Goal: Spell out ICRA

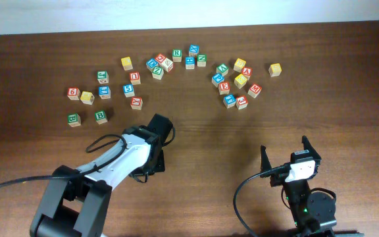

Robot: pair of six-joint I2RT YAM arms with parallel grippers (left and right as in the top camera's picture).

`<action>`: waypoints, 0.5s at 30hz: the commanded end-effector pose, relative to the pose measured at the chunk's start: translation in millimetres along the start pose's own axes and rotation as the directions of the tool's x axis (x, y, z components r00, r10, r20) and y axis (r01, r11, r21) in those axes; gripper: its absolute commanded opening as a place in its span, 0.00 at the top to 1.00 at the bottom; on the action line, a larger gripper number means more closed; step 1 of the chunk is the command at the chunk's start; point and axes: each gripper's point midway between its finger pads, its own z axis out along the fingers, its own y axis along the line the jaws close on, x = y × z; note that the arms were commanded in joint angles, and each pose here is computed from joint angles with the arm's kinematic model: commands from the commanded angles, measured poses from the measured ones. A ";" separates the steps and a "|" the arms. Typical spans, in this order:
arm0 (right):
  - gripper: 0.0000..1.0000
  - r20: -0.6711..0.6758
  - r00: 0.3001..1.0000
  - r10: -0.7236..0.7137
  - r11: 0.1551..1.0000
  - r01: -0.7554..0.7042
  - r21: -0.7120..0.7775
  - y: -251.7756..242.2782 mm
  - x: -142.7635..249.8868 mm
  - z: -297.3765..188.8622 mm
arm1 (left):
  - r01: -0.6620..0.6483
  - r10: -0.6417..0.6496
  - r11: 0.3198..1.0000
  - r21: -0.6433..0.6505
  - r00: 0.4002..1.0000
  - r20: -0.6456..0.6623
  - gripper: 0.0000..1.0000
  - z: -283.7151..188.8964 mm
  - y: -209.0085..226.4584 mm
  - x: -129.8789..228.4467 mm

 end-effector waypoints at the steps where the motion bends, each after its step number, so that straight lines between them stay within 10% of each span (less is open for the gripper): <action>1: 0.02 -0.005 1.000 0.012 1.000 -0.012 0.008 -1.7 2.7 -0.1 | 0.032 -0.032 0.998 -0.056 0.999 0.006 1.00 8.2 10.9 2.9; 15: 0.02 -0.005 1.000 0.012 1.000 -0.012 0.008 -1.7 2.7 -0.1 | -0.052 0.051 0.998 -0.043 0.999 -0.007 1.00 8.4 9.1 4.2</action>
